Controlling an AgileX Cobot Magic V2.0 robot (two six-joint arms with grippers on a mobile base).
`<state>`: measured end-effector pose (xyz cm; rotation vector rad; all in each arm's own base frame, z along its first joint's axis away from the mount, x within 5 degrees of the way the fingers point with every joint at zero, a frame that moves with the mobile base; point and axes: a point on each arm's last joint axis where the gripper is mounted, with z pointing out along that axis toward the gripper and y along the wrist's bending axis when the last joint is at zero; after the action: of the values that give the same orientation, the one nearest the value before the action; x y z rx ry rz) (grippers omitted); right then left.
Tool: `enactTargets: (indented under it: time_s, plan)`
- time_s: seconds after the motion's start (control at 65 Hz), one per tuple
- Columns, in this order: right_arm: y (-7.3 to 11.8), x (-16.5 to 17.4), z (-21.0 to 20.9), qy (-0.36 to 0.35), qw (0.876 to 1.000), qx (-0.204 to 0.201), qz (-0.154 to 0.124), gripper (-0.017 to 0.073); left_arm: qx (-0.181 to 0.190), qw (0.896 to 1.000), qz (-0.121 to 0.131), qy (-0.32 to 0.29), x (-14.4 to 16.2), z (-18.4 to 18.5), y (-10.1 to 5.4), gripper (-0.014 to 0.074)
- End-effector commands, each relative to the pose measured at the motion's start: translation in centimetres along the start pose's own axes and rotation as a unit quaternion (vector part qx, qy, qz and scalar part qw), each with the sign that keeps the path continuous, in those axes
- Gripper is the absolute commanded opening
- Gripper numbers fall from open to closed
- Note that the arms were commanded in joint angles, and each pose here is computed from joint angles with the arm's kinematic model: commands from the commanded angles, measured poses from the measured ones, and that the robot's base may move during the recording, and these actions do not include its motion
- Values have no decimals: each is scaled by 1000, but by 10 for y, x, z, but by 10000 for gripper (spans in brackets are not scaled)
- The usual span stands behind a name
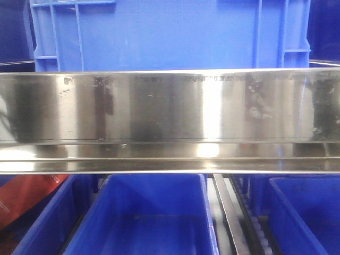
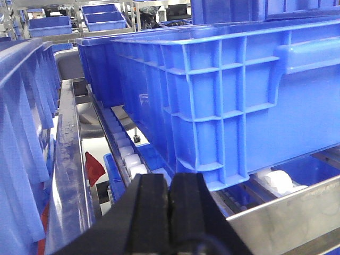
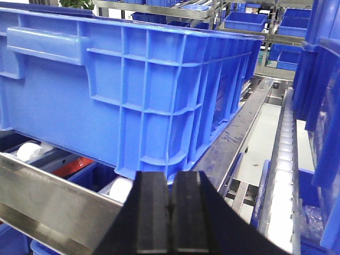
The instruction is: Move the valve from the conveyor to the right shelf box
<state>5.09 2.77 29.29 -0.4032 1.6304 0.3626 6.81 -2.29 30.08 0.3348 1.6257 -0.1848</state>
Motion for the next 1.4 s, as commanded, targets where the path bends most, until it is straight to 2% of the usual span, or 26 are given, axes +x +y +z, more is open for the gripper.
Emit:
enactTargets:
  time_s: [0.0,0.216,0.292,0.446,0.6,0.77,0.862,0.924,0.97,1.385]
  plan:
    - [-1,-2,0,-13,1000,5,-5,-158,-3,1000,-7,-12,-2,-1,0,-111]
    - [-1,-2,0,-13,1000,5,-5,-158,-4,1000,-7,-15,-1,0,0,-111]
    - [-1,-2,0,-13,1000,5,-5,-158,-17,1000,-3,-17,3,-2,2,-111]
    - [-1,-2,0,-13,1000,5,-5,-158,-67,996,-27,-45,19,-13,6,-111]
    - [-1,-2,0,-13,1000,5,-5,-158,-127,989,-40,-65,45,-21,8,-111]
    - [-1,-2,0,-13,1000,5,-5,-158,-161,984,-44,-61,74,-16,10,-111]
    - [-1,-2,0,-13,1000,5,-5,-158,-164,984,-45,-59,92,-11,10,-111]
    - [-1,-2,0,-13,1000,5,-5,-158,-168,980,-39,-94,87,-12,11,-111]
    - [-1,-2,0,-13,1000,5,-5,-158,-166,982,-43,-74,91,-11,11,-111]
    - [-1,-2,0,-14,1000,5,-5,-158,-167,981,-41,-86,89,-11,11,-111]
